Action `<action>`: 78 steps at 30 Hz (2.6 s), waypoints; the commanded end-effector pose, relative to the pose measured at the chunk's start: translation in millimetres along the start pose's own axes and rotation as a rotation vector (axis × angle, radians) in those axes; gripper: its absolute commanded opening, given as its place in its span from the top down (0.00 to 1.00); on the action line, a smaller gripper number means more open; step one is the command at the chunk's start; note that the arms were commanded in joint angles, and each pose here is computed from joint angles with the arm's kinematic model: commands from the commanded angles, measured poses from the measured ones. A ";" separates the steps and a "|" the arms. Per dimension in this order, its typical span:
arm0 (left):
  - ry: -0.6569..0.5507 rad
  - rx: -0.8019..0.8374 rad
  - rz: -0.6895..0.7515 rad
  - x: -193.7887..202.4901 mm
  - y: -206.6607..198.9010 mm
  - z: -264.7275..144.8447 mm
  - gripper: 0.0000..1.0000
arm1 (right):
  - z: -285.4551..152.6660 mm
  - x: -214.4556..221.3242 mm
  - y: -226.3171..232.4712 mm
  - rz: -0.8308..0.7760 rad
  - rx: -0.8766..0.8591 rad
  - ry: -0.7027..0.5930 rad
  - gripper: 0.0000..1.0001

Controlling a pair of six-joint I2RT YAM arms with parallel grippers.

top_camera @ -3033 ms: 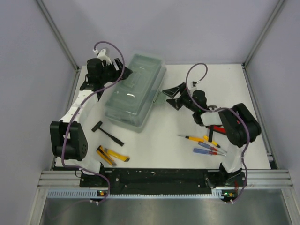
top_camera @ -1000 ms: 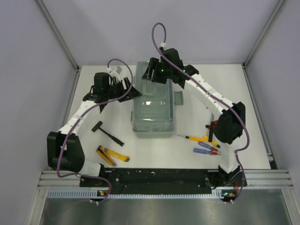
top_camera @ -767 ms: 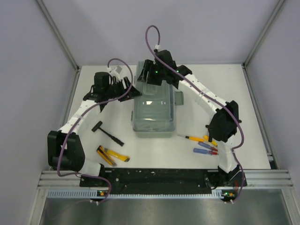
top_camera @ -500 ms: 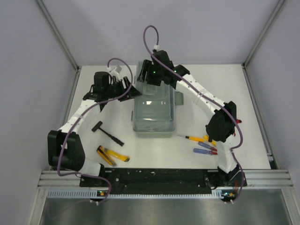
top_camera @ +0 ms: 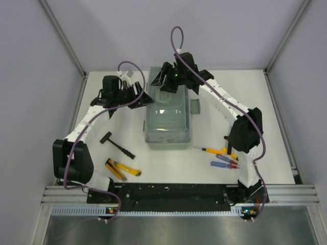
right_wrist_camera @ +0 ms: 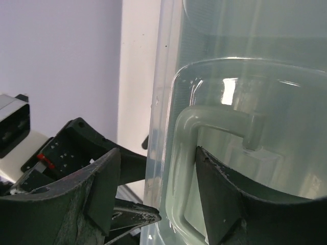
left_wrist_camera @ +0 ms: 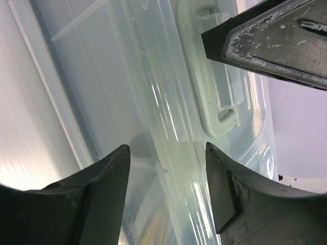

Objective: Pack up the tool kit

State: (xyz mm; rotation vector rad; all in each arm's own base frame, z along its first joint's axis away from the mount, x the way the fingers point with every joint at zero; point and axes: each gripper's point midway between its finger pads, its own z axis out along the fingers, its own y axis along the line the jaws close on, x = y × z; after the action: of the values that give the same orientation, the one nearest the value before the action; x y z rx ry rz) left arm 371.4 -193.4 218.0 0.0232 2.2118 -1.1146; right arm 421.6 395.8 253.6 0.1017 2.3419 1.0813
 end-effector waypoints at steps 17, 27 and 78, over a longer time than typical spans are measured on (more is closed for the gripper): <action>-0.069 -0.027 0.184 -44.5 -40.8 -23.2 0.31 | -8.6 9.2 35.4 0.199 -0.425 0.054 0.45; -0.120 0.126 0.227 -51.0 -76.4 -27.4 0.36 | -10.4 3.2 26.8 0.220 -0.419 0.020 0.47; -0.167 0.288 -0.057 -94.1 -156.1 1.8 1.00 | -127.9 -18.1 -172.7 0.068 0.225 -0.271 0.38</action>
State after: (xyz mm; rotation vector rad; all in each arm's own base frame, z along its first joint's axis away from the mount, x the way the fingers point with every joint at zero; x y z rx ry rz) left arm 397.2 -255.0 255.1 -0.2253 2.2849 -1.2519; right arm 401.9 201.7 188.6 0.3752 2.2715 0.8239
